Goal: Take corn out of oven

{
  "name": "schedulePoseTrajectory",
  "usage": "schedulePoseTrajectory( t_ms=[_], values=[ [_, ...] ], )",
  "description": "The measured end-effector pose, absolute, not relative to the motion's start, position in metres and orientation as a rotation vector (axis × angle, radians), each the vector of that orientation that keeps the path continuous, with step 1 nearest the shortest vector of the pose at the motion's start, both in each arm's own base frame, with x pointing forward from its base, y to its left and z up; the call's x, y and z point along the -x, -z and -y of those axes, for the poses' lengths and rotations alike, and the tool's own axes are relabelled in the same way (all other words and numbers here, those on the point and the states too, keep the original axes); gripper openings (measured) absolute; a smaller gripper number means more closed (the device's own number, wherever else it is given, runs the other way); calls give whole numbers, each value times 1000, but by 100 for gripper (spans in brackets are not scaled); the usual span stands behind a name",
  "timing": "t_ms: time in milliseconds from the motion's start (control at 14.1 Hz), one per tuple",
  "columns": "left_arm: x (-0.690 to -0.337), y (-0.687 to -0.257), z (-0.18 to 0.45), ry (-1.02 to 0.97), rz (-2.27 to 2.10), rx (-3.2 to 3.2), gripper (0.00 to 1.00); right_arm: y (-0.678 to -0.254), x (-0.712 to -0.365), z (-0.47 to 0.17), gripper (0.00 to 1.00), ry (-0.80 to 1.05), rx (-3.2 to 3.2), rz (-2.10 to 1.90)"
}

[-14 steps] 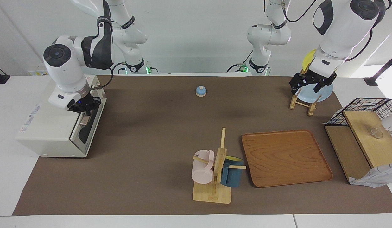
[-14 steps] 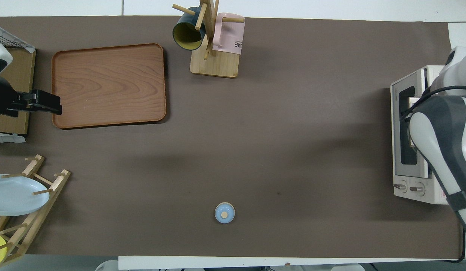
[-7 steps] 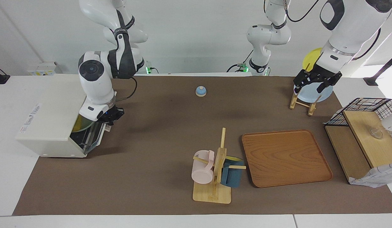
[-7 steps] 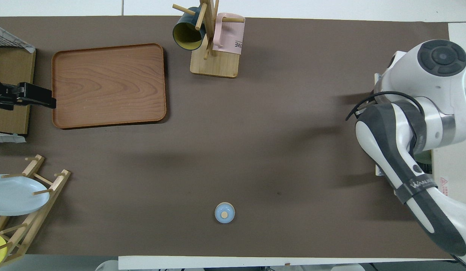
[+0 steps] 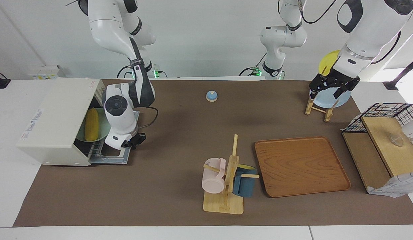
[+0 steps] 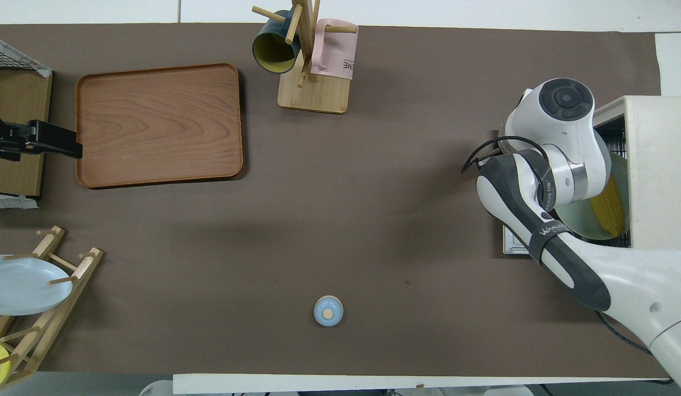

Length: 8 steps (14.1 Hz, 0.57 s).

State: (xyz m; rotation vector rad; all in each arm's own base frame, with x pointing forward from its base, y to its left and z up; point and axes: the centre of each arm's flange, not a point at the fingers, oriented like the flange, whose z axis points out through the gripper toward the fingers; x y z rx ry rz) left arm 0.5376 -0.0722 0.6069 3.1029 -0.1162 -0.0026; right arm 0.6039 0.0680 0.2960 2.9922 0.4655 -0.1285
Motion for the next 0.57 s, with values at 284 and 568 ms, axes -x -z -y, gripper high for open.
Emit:
schedulePoseTrajectory(
  t_ms=[284, 568],
  values=[
    [-538, -607, 72, 3, 116, -3103, 100, -312, -611, -91, 19, 83, -3041, -324],
    [-538, -607, 72, 3, 116, -3103, 100, -390, -605, -102, 61, 135, -3028, -242]
  ],
)
